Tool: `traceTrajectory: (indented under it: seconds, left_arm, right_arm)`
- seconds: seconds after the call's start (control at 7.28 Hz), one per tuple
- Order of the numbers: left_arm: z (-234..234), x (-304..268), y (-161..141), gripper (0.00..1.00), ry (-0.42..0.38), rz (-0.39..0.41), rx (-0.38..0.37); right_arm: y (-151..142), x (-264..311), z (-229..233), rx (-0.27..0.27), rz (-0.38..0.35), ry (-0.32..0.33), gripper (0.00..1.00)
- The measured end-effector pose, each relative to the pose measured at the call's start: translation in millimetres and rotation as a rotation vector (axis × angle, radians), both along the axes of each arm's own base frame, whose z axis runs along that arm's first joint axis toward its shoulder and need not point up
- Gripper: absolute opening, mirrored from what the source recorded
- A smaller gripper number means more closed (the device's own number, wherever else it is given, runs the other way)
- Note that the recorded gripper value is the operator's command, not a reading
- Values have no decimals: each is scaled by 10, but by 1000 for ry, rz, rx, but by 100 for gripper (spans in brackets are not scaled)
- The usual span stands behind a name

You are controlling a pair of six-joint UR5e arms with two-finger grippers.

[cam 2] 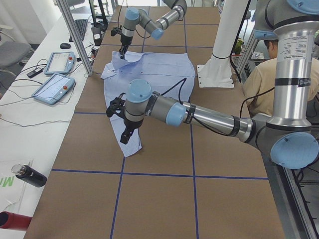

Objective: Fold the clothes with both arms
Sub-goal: 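Lift the sleeve with the right gripper and fold it across the shirt front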

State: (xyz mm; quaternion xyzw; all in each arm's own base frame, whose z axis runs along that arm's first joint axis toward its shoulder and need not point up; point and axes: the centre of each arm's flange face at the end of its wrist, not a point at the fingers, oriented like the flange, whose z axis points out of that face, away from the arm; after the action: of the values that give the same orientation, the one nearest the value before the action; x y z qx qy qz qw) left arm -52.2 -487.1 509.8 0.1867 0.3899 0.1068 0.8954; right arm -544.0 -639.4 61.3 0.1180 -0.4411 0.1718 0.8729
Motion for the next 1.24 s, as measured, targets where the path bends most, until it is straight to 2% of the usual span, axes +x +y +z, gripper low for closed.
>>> traceTrajectory:
  seconds: [0.27,0.69,0.82,0.96,1.24]
  left_arm:
    - [-7,-1,2,100,0,0,1]
    - [13,4,-2,100,1,3,0]
    - [14,15,-6,100,7,6,-1]
    - [32,30,-35,100,14,11,7]
    - [223,128,-191,100,45,-22,22]
  right_arm:
    - [-21,-6,-125,-12,25,-14,100]
    - [56,118,-724,-63,103,-123,100]
    - [97,239,-778,-78,116,-139,100]
    - [145,408,-634,-100,122,-133,100]
    - [292,789,-20,-117,122,-124,100]
